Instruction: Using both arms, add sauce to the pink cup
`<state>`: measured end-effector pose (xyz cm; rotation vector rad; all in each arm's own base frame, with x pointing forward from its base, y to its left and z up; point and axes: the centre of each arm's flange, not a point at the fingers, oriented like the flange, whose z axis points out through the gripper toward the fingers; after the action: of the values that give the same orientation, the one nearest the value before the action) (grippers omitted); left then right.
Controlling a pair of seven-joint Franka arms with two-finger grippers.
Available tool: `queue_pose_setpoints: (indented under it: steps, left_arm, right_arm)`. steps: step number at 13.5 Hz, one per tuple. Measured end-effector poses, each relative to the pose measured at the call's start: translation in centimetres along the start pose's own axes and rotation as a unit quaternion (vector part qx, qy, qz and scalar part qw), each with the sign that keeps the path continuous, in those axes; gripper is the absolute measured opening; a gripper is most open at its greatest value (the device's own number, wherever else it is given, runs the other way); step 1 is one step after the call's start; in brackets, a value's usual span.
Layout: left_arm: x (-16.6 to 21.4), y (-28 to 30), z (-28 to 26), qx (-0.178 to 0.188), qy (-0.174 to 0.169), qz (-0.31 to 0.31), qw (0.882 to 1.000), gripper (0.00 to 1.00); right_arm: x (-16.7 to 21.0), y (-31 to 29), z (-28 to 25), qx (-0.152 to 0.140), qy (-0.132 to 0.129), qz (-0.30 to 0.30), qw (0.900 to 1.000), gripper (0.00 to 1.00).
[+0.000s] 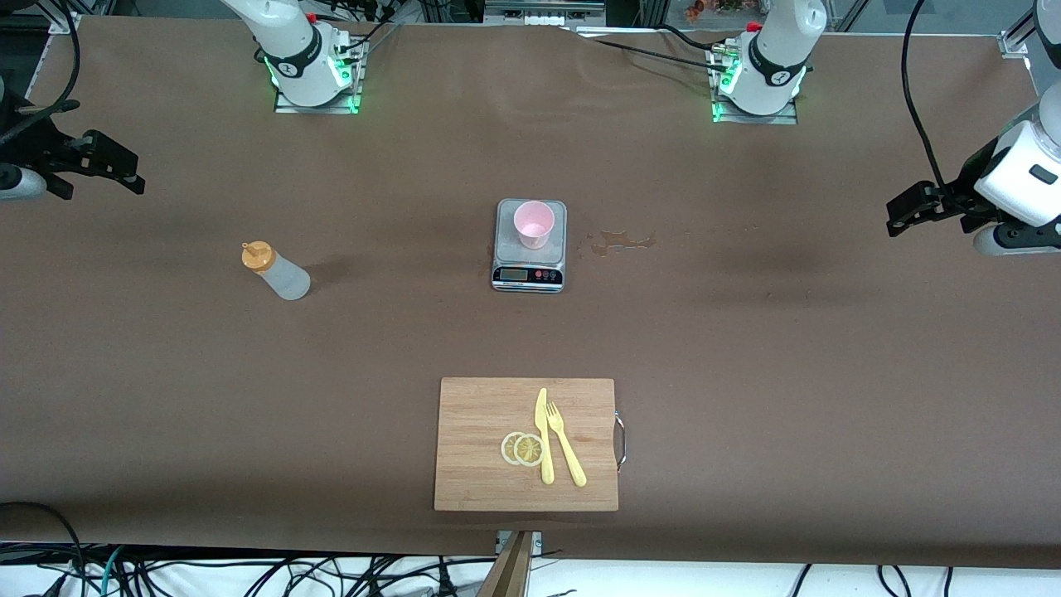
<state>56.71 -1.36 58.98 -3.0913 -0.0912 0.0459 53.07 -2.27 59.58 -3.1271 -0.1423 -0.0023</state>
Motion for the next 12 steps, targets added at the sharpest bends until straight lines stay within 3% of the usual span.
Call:
queue_pose_setpoints:
  steps: [12]
  left_arm:
    - [-0.2, -4.1, 1.6, -0.001, -0.017, -0.007, 1.000, 1.00]
  right_arm:
    - [0.0, 0.0, 0.0, 0.000, 0.000, 0.000, 1.000, 1.00]
